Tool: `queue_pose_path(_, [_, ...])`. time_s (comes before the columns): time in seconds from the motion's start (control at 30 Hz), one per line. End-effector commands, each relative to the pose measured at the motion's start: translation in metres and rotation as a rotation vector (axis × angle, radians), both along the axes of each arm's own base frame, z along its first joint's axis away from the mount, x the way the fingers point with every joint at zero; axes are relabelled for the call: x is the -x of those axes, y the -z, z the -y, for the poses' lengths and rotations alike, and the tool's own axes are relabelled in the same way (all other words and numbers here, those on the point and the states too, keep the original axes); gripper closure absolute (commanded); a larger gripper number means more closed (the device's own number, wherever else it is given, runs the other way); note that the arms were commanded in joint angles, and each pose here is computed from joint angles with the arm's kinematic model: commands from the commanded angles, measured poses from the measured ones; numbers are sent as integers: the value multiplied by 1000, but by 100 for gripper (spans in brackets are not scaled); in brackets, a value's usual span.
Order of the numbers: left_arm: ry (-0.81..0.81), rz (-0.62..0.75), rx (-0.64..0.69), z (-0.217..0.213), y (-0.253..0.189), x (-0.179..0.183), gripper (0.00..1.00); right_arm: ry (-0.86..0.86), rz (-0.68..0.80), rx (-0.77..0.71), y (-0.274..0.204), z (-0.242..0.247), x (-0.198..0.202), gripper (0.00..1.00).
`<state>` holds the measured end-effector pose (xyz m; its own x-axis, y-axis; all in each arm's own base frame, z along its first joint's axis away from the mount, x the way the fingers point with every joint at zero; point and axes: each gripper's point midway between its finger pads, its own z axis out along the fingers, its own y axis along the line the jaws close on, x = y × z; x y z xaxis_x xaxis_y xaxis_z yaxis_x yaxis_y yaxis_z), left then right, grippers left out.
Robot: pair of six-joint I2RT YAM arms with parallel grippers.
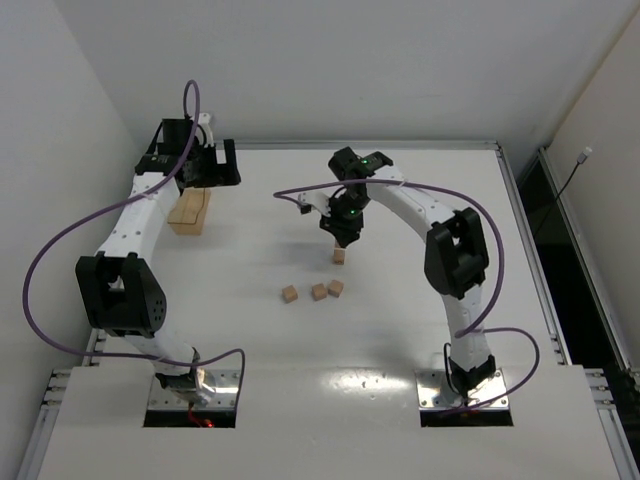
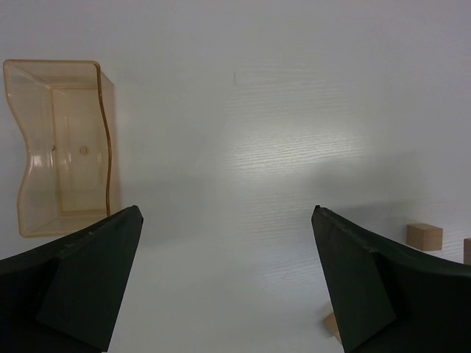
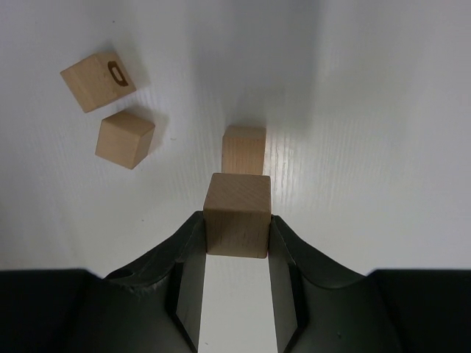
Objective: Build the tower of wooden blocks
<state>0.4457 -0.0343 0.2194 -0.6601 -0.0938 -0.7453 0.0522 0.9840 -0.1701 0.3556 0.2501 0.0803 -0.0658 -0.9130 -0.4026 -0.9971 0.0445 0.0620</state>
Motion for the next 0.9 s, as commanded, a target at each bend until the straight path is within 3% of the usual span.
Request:
queue_pose_path(0.0, [-5, 39, 14, -1, -18, -4, 0, 11, -20, 18, -1, -10, 3, 100])
queue_pose_path(0.87, [4, 37, 33, 2, -13, -7, 0, 60, -18, 117, 19, -15, -9, 100])
